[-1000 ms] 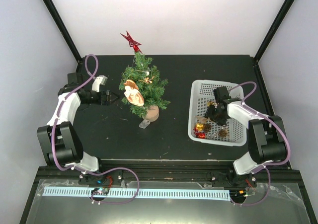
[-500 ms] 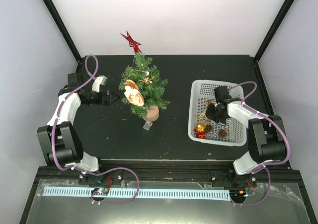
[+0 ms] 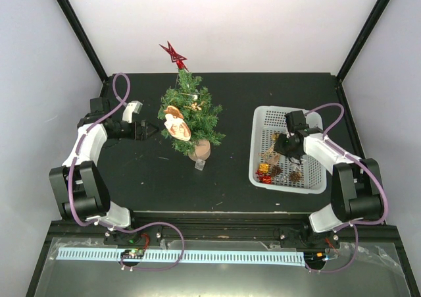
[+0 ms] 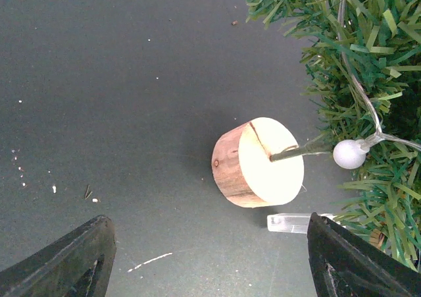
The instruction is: Decorate the small christmas tree
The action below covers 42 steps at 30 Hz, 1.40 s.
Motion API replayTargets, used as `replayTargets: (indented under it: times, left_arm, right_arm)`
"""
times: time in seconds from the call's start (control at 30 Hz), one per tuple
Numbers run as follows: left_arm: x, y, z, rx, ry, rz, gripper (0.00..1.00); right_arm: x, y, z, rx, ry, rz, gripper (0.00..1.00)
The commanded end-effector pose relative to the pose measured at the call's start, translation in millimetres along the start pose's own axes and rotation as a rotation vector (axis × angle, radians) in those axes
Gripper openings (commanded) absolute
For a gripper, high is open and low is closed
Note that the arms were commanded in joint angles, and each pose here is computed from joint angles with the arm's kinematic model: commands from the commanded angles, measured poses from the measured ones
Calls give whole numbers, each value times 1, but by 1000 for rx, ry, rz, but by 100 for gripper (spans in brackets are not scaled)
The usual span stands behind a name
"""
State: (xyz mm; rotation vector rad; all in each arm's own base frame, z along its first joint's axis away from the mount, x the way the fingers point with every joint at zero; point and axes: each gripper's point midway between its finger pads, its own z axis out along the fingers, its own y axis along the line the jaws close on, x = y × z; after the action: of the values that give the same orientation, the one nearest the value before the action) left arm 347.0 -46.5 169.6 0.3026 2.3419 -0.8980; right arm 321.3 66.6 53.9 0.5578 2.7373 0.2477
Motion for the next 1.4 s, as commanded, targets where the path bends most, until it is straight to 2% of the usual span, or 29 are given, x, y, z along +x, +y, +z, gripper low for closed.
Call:
replayTargets:
  times: [0.0, 0.17, 0.27, 0.3, 0.5, 0.7, 0.83, 1.1, 1.37]
  left_arm:
    - [-4, -4, -1, 31, -20, 9, 80]
    - [-2, -5, 1, 39, -15, 5, 80]
    - [-2, -5, 1, 44, -14, 3, 80]
    - [-2, -5, 1, 44, -15, 4, 80]
    - [-3, -5, 2, 53, -17, -4, 81]
    - [-2, -6, 1, 53, -17, -1, 80]
    - [-3, -6, 1, 52, -20, 2, 80]
    - [-1, -3, 5, 58, -15, -7, 80]
    - [-1, -3, 5, 58, -17, -3, 81]
  right_arm:
    - [-19, 4, -13, -5, -72, -11, 1]
    - [-21, 3, -13, 9, -66, -24, 3]
    - [-20, -7, -12, 61, -62, -12, 26]
    - [-19, -9, -11, 69, -65, -10, 30]
    - [-15, -16, 0, 79, -41, 9, 35]
    - [-18, -11, 10, 52, -20, 19, 33]
    - [-18, -11, 15, 51, -13, 22, 29]
    - [-23, -9, 11, 28, -36, 38, 2]
    - [-37, -3, -26, 5, -123, 26, 1]
